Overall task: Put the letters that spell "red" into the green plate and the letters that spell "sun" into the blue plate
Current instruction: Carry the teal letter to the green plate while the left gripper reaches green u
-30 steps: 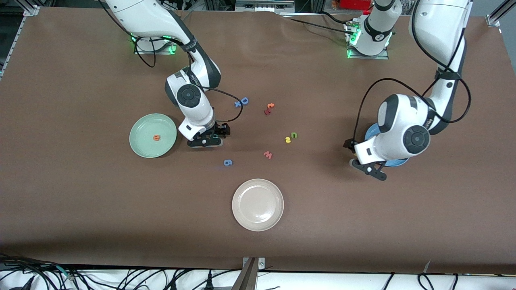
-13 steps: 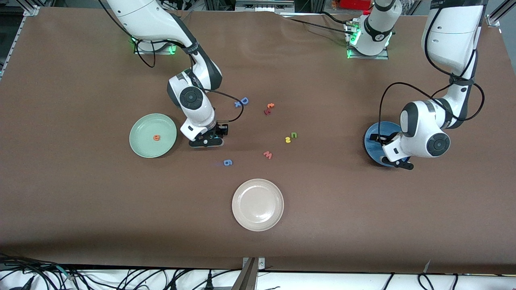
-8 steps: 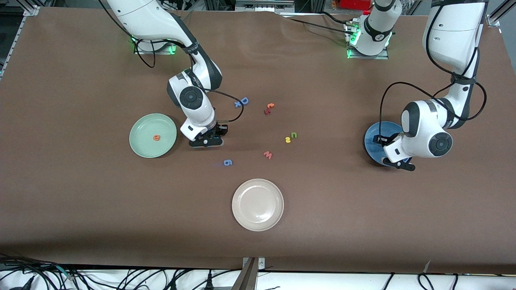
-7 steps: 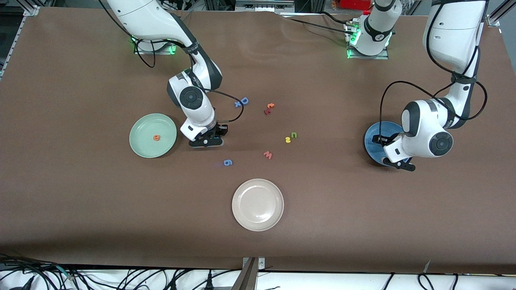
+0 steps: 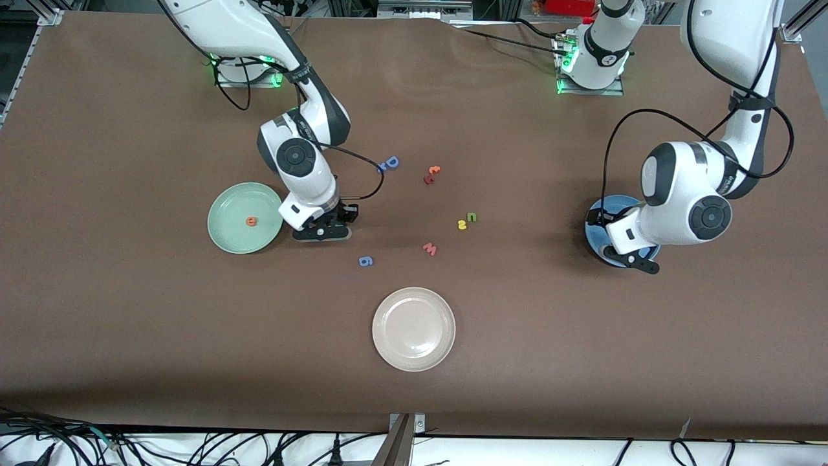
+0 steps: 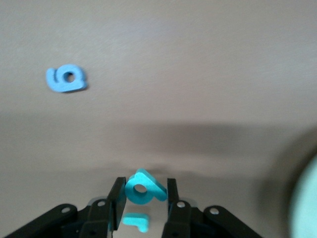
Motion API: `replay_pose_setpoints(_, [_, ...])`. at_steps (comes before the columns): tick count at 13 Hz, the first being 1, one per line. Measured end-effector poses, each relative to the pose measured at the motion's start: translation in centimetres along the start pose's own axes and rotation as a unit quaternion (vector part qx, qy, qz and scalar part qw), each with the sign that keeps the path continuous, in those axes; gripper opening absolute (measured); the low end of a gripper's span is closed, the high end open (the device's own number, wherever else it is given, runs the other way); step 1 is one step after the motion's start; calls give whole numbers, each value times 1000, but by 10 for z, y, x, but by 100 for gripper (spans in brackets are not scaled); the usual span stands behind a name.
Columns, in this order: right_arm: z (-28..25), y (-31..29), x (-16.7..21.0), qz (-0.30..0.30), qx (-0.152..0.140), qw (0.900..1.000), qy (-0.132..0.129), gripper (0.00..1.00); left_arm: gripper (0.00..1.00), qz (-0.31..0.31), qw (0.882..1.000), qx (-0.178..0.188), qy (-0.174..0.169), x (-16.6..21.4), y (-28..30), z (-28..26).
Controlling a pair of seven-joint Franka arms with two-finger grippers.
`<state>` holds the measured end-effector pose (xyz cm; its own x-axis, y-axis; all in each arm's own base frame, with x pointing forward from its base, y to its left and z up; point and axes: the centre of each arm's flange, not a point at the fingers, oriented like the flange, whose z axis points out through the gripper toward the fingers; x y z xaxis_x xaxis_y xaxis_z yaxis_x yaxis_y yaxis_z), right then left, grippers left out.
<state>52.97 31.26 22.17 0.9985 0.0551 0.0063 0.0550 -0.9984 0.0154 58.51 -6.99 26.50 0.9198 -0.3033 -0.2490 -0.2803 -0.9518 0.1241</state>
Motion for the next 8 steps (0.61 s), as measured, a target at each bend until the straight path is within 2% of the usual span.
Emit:
replay_pose_setpoints(2, [-15, 31, 8, 0, -21, 1000, -21, 37, 88, -27, 1000, 0, 12, 3, 37, -14])
replay_pose_setpoints(3, [-20, 48, 12, 6, -30, 999, -29, 37, 96, -39, 999, -3, 17, 4, 59, -21])
replay_pose_setpoints(4, [-24, 65, 17, 13, -38, 999, -36, 37, 100, -49, 999, -5, 21, 4, 81, -26])
replay_pose_setpoints(8, [-25, 125, 21, 45, -66, 994, -71, 37, 100, -90, 996, -13, 22, 4, 176, -18])
